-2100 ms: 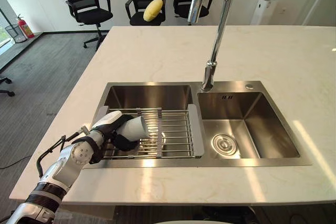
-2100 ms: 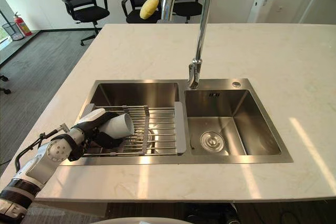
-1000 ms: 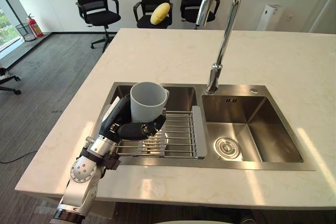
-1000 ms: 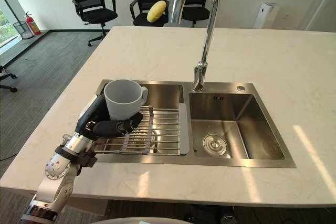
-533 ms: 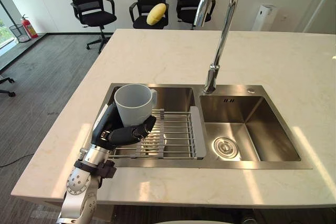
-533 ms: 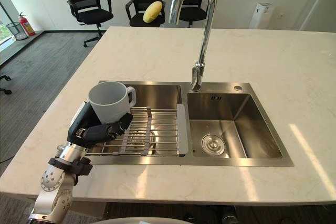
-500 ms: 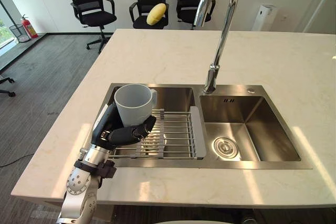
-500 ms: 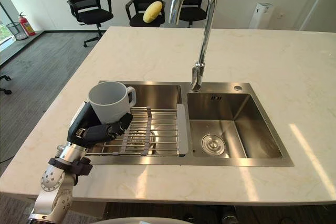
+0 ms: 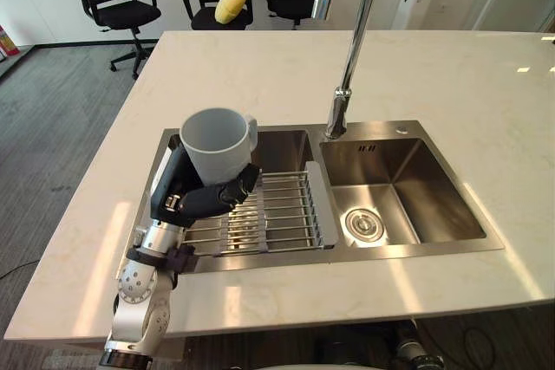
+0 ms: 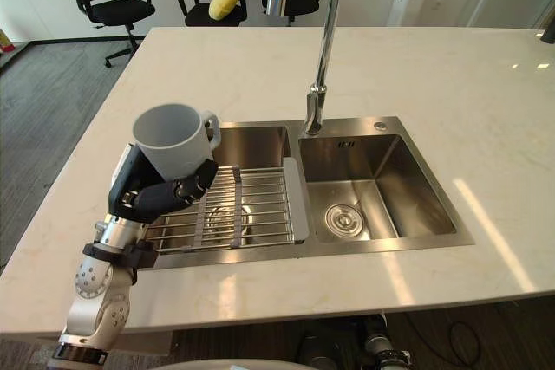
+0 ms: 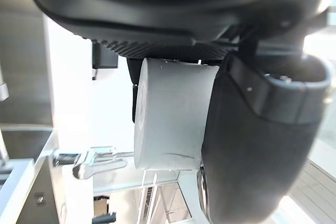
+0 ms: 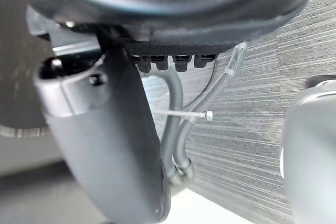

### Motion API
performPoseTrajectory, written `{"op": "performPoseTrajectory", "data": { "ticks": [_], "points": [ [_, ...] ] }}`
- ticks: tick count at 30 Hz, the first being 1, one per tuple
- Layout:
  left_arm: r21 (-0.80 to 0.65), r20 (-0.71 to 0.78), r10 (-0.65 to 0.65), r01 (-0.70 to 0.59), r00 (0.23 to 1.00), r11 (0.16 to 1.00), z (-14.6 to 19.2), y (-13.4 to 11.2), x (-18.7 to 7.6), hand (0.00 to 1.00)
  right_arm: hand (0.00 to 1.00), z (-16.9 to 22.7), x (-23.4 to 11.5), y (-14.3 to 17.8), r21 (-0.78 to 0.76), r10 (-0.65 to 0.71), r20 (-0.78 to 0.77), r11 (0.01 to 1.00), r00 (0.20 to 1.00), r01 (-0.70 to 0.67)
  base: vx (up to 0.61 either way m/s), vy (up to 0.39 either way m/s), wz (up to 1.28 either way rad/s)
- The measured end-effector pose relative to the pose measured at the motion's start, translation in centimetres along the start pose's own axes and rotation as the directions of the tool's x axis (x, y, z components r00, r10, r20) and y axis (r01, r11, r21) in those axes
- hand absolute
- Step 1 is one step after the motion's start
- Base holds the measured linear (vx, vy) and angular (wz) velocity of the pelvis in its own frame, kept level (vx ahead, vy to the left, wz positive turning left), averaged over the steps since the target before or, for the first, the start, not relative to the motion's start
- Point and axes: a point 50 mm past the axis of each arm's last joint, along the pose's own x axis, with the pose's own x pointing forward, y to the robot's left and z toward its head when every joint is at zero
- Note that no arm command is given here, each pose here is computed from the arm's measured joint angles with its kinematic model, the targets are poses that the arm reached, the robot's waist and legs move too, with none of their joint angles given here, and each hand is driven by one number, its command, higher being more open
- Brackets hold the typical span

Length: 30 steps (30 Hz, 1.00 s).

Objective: Walk over to the sink, pick up the cup, carry it to the dishwasher, place the cup inside the dishwasher, then close the dishwasher door

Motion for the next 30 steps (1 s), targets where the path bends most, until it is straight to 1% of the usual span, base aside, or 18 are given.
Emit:
{"op": "performPoseTrajectory", "data": {
  "ticks": [2, 3, 6, 7, 9, 12, 16, 19, 21, 23, 26, 27, 30],
  "points": [
    [0.005, 0.025, 0.043, -0.043, 0.999, 0.999, 0.2, 0.3, -0.3, 0.00, 1.00, 0.5, 0.4, -0.6, -0.030, -0.002, 0.000, 1.000, 1.000, 0.002, -0.10, -0.039, 0.22],
    [-0.010, 0.045, 0.088, -0.088, 0.995, 0.996, 0.3, 0.3, -0.4, 0.00, 1.00, 1.7, 1.4, -1.3, -0.072, -0.003, 0.018, 0.997, 1.000, 0.004, -0.16, -0.028, -0.19],
    [-0.014, 0.075, 0.103, -0.102, 0.992, 0.995, 0.7, 0.4, -0.1, 0.00, 1.00, 3.7, 3.1, -1.5, -0.083, -0.004, 0.057, 0.997, 0.998, 0.009, -0.23, -0.077, -0.20],
    [-0.041, 0.058, 0.118, -0.116, 0.991, 0.992, 0.2, 0.1, -0.1, 0.00, 1.00, 4.1, 3.3, -1.8, -0.089, -0.011, 0.066, 0.996, 0.998, 0.016, -0.28, -0.110, 0.25],
    [-0.067, 0.036, 0.108, -0.105, 0.994, 0.992, -0.3, -0.5, -0.1, 0.00, 1.00, 4.3, 3.2, -2.2, -0.090, -0.014, 0.068, 0.996, 0.998, 0.020, -0.32, -0.070, 0.24],
    [-0.078, 0.019, 0.090, -0.088, 0.996, 0.993, -0.6, -1.3, -0.1, 0.00, 1.00, 4.2, 3.0, -1.6, -0.088, 0.016, 0.072, 0.996, 0.997, -0.010, -0.25, -0.049, 0.04],
    [-0.057, 0.002, 0.064, -0.064, 0.998, 0.996, -0.3, -2.4, -0.8, 0.00, 1.00, 3.7, 2.5, -1.9, -0.083, 0.033, 0.048, 0.996, 0.998, -0.029, -0.15, 0.040, 0.01],
    [-0.082, -0.001, 0.046, -0.046, 0.999, 0.996, -0.2, -3.2, -1.6, 0.00, 1.00, 2.2, 1.1, -2.9, -0.047, 0.004, 0.018, 0.999, 1.000, -0.003, -0.13, 0.234, 0.18],
    [-0.101, -0.003, 0.007, -0.007, 1.000, 0.995, -0.3, -3.6, -2.1, 0.00, 1.00, 1.6, 0.0, -3.7, -0.007, -0.053, 0.027, 0.999, 0.998, 0.053, -0.15, 0.344, 0.50],
    [-0.109, -0.023, 0.006, -0.009, 1.000, 0.994, -0.5, -3.6, -2.6, 0.00, 1.00, 0.9, -0.3, -3.0, 0.033, -0.061, 0.024, 0.998, 0.998, 0.060, -0.11, 0.302, 0.58],
    [-0.138, -0.034, 0.000, -0.005, 0.999, 0.990, -0.8, -3.8, -2.7, 0.00, 1.00, 0.2, -0.2, -0.7, 0.094, -0.030, 0.035, 0.995, 0.999, 0.026, -0.14, 0.310, 0.59],
    [-0.153, -0.077, -0.001, -0.011, 0.997, 0.988, -1.8, -3.9, -3.1, 0.00, 1.00, -0.3, -0.1, 0.4, 0.108, -0.006, 0.019, 0.994, 1.000, 0.004, -0.17, 0.199, 0.26],
    [-0.180, -0.152, -0.011, -0.017, 0.988, 0.984, -3.3, -4.6, -3.8, 0.00, 1.00, -1.2, -0.5, 1.3, 0.104, 0.027, -0.012, 0.994, 1.000, -0.026, -0.20, 0.064, 0.33]
  ]
}}
